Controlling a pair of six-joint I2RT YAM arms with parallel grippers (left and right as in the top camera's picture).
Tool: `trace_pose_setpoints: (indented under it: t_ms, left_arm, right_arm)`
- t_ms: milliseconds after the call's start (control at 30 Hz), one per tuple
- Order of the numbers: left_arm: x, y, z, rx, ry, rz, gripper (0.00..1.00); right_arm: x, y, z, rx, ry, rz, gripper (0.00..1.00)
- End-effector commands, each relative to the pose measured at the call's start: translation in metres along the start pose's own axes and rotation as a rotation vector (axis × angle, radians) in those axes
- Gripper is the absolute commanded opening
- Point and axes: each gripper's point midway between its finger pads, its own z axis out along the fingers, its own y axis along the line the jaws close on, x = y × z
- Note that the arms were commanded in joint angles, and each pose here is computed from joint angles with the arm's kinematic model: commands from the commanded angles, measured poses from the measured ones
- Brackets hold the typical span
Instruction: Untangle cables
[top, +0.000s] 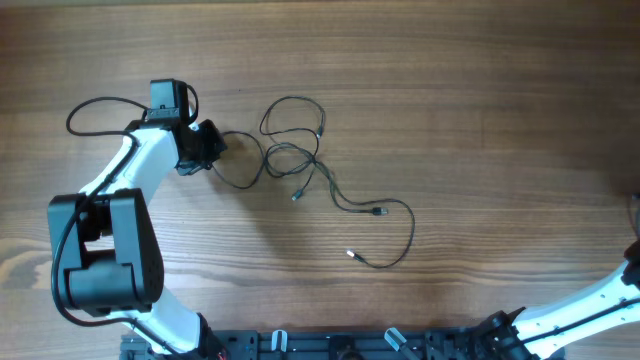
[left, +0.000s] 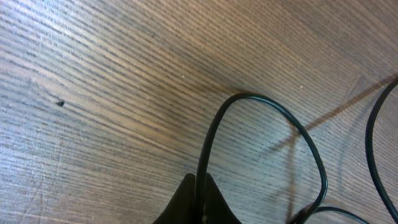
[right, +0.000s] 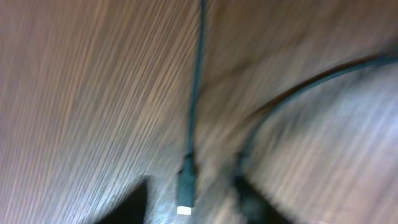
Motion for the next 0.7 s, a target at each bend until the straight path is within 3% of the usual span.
trace_pose_setpoints:
  t_ms: [0,133,233,333,467,567,667]
  left_arm:
    - [-0.001,-0.003,0.0,0.011,-0.002,-0.004,0.04]
    - [0.002,-0.013,-0.001,0.066,0.015,-0.001,0.04]
    - [0.002,-0.032,-0.003,0.173,0.033,0.008,0.04]
    - [0.006,-0.044,-0.006,0.243,0.057,0.02,0.04]
    - [0.012,-0.042,-0.006,0.235,0.081,0.013,0.04]
    - [0.016,-0.039,-0.005,0.225,0.1,0.007,0.08]
    - [0.019,-0.038,-0.005,0.219,0.112,0.003,0.11]
  right_arm:
    - [0.002,0.026,-0.012,-0.123,0.012,0.006,1.0]
    - [-0.047,0.029,-0.126,-0.099,-0.27,0.023,1.0]
    - [-0.034,0.055,-0.215,-0.197,-0.381,-0.024,1.0]
    - [0.022,0.122,-0.255,-0.437,-0.281,-0.165,1.0]
    - [0.129,0.232,-0.286,-0.815,-0.067,-0.572,0.99]
    - [0.237,0.3,-0.293,-0.962,0.029,-0.979,1.0]
    - [0.319,0.337,-0.279,-0.991,0.072,-1.213,1.0]
